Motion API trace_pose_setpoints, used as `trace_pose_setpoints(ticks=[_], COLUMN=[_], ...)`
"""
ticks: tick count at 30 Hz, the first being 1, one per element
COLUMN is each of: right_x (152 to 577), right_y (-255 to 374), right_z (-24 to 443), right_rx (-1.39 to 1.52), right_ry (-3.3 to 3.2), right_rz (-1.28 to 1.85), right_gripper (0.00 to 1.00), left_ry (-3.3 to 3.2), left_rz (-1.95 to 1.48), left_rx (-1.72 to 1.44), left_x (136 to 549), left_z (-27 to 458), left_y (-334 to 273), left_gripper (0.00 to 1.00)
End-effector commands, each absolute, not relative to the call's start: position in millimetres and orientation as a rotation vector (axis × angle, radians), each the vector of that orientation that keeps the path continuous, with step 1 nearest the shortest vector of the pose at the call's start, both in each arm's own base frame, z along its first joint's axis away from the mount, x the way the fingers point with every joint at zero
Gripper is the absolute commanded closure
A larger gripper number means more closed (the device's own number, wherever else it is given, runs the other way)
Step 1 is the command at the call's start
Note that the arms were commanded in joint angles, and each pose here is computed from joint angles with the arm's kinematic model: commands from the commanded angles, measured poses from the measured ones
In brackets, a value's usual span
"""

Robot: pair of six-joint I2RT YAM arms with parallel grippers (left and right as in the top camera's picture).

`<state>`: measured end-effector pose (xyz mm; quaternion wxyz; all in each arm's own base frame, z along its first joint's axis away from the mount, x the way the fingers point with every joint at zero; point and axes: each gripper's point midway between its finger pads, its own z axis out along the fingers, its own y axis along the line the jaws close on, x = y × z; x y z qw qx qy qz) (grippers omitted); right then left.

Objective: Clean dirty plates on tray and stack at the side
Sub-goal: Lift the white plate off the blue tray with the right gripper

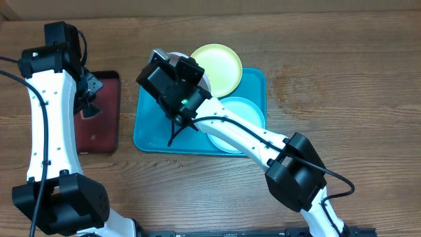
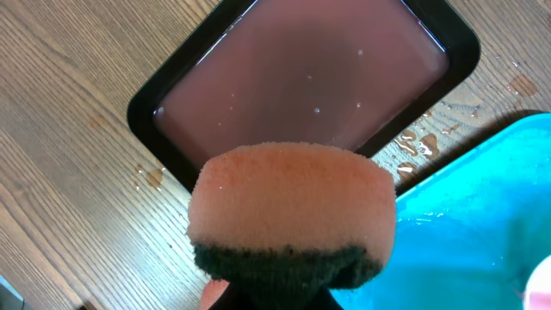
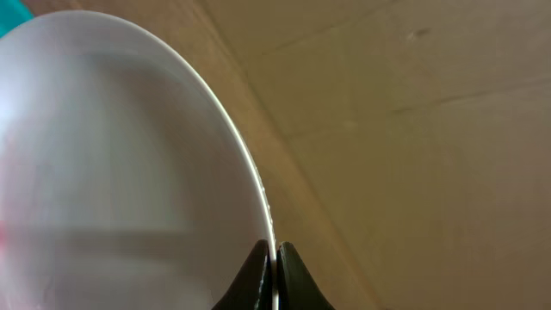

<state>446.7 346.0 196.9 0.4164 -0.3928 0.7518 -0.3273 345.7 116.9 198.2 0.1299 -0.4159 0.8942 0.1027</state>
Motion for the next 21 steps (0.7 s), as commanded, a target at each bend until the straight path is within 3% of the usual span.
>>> trace_pose_setpoints(ticks=[1, 21], right_x=[438.1, 439.9], right_y=[355.1, 365.8], right_z=[243.8, 262.4], right_rx=[-0.976, -0.975], right_ry=[1.791, 1.708], right_rz=[-0.841, -0.877], right_gripper=[0.96, 0.96], left_ry=[2.588, 2.583], left_rz=[0.303, 0.242], left_rx=[-1.233, -1.285], left_x=[344.1, 340.5], left_z=[196.6, 194.6], left_y=[119.3, 131.0], left_gripper=[0.96, 0.96])
